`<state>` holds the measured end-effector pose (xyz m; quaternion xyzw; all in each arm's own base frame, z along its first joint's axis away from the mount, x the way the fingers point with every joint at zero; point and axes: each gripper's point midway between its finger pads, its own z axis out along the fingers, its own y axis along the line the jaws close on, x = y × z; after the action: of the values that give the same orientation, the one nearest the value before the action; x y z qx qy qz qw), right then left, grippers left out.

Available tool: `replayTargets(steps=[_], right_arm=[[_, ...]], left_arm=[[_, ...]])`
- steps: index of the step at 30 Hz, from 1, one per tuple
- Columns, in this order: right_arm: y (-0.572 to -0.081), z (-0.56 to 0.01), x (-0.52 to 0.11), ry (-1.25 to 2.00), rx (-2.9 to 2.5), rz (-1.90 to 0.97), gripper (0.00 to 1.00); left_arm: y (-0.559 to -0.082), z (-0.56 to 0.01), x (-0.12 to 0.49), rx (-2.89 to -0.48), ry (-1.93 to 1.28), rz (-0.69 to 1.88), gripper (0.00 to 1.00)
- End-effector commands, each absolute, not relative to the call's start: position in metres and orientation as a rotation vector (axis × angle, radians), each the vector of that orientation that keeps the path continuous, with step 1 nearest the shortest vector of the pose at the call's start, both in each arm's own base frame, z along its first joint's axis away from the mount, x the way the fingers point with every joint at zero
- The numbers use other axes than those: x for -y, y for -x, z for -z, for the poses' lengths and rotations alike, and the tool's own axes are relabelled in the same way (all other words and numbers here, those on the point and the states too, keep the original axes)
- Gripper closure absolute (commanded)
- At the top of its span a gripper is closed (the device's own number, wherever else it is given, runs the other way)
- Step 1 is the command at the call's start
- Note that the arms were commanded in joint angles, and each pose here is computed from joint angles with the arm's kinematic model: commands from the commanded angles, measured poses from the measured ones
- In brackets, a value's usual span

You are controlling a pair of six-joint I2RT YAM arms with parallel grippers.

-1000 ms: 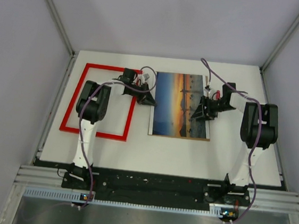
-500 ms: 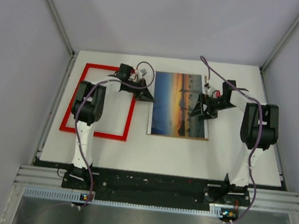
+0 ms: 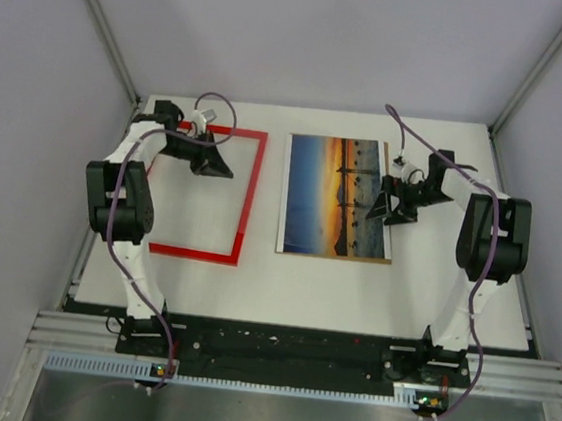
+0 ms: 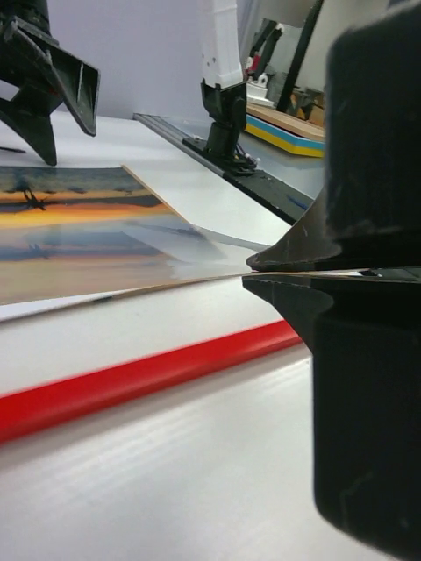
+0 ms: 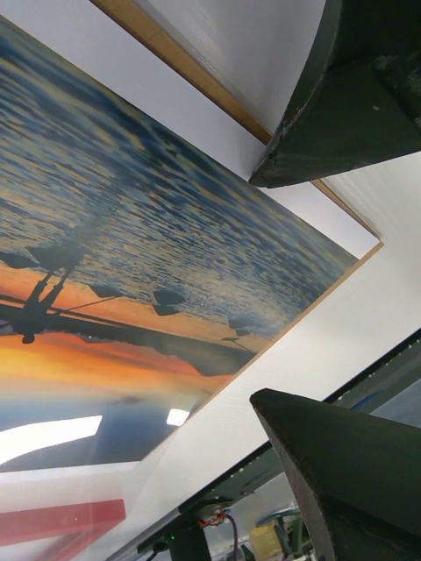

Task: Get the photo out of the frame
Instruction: Pick up the photo frame item from the photo frame, then place the photo frame item at the center of the board.

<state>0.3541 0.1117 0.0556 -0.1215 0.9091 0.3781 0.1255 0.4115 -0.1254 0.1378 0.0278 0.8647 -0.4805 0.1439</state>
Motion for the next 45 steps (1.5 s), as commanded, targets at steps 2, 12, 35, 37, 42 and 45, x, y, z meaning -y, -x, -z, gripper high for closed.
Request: replayTargets(steps=[2, 12, 35, 37, 42, 45], right_arm=[[-0.372, -0.076, -0.105, 0.412, -2.585, -1.002, 0.01], [-0.371, -0.079, -0.107, 0.414, -2.578, -1.024, 0.01], [-0.363, -0.08, -0.114, 0.461, -2.58, -1.032, 0.01], [-0.362, -0.079, -0.112, 0.46, -2.586, -1.025, 0.01], [-0.366, -0.081, -0.107, 0.469, -2.589, -0.955, 0.01], [-0.37, -0.084, -0.101, 0.467, -2.584, -0.893, 0.01]], left_arm=[[-0.371, -0.151, 0.072, -2.53, -0.146, 1.29, 1.0], [-0.337, -0.146, -0.012, -2.62, -0.116, 1.183, 1.0], [-0.357, -0.103, -0.116, -2.743, 0.058, 0.776, 0.17], [-0.363, -0.11, -0.12, -2.728, 0.067, 0.743, 0.17], [-0.384, -0.147, -0.128, -2.63, 0.071, 0.662, 0.16], [-0.397, -0.173, -0.123, -2.548, 0.04, 0.647, 0.12]])
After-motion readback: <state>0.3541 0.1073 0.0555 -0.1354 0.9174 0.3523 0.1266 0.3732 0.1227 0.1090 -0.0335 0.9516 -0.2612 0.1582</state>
